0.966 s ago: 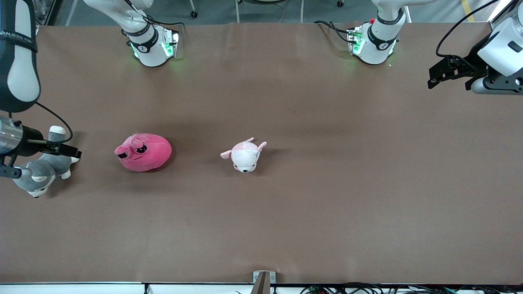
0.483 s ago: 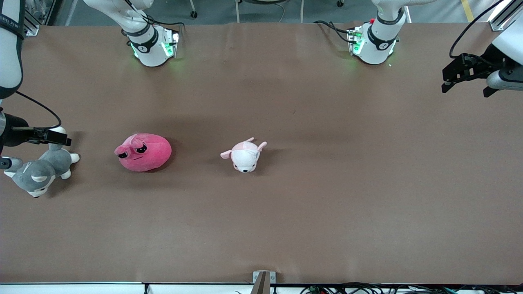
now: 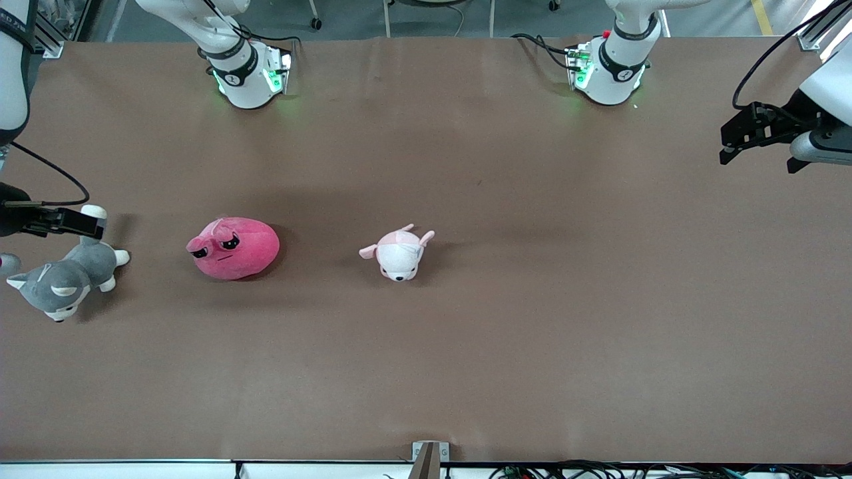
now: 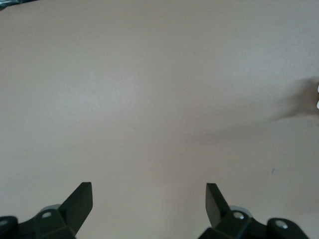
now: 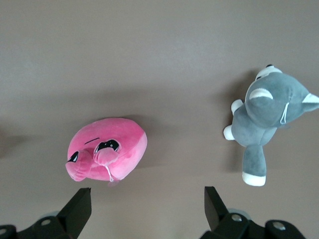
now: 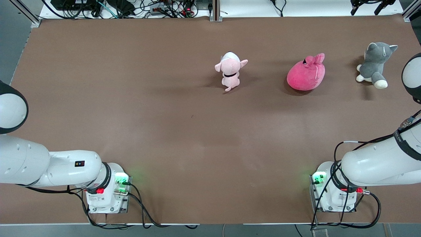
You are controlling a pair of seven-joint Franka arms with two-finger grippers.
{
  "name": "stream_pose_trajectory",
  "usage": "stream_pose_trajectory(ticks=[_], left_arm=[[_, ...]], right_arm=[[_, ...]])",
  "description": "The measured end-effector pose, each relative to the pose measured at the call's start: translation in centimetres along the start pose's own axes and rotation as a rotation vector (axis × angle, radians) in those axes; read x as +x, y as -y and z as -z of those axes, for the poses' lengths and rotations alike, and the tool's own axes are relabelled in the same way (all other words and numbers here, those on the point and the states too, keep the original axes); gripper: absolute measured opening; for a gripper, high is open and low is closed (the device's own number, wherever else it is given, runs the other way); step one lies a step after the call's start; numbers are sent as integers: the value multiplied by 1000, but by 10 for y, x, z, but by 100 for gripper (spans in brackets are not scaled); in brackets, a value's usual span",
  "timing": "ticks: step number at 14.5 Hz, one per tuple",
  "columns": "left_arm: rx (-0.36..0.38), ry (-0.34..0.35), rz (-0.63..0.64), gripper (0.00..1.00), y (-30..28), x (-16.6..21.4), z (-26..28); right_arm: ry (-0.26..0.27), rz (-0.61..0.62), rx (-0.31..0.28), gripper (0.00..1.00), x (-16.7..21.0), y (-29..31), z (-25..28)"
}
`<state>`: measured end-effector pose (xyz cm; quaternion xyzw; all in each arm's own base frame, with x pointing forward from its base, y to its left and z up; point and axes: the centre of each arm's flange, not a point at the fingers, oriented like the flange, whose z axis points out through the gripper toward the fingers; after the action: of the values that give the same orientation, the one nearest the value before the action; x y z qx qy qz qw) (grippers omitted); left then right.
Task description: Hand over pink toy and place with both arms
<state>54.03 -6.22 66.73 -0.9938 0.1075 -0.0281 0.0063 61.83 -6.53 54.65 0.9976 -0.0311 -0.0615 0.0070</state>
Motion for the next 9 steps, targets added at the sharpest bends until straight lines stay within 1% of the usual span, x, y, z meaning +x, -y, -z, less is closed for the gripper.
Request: stream_pose_trajectory(ticks=[1,3,5,7,9], left_arm=[[1,-5,-22,100,0,0,1],[3,-11,-49,100,2,1,2],[4,-12,-40,100,10,0,2],[5,-12,-29,100,20,-1,2],[6,-12,-27,100,21,-1,2]], right_arm=[[19,-6,1,100,-2,0,-2],[38,-8,5,100,-4,2,-3],[56,-5,15,100,-6,6,-5],[64,-10,19,100,-10,9,-3],[59,-42,21,100,-18,9,4]])
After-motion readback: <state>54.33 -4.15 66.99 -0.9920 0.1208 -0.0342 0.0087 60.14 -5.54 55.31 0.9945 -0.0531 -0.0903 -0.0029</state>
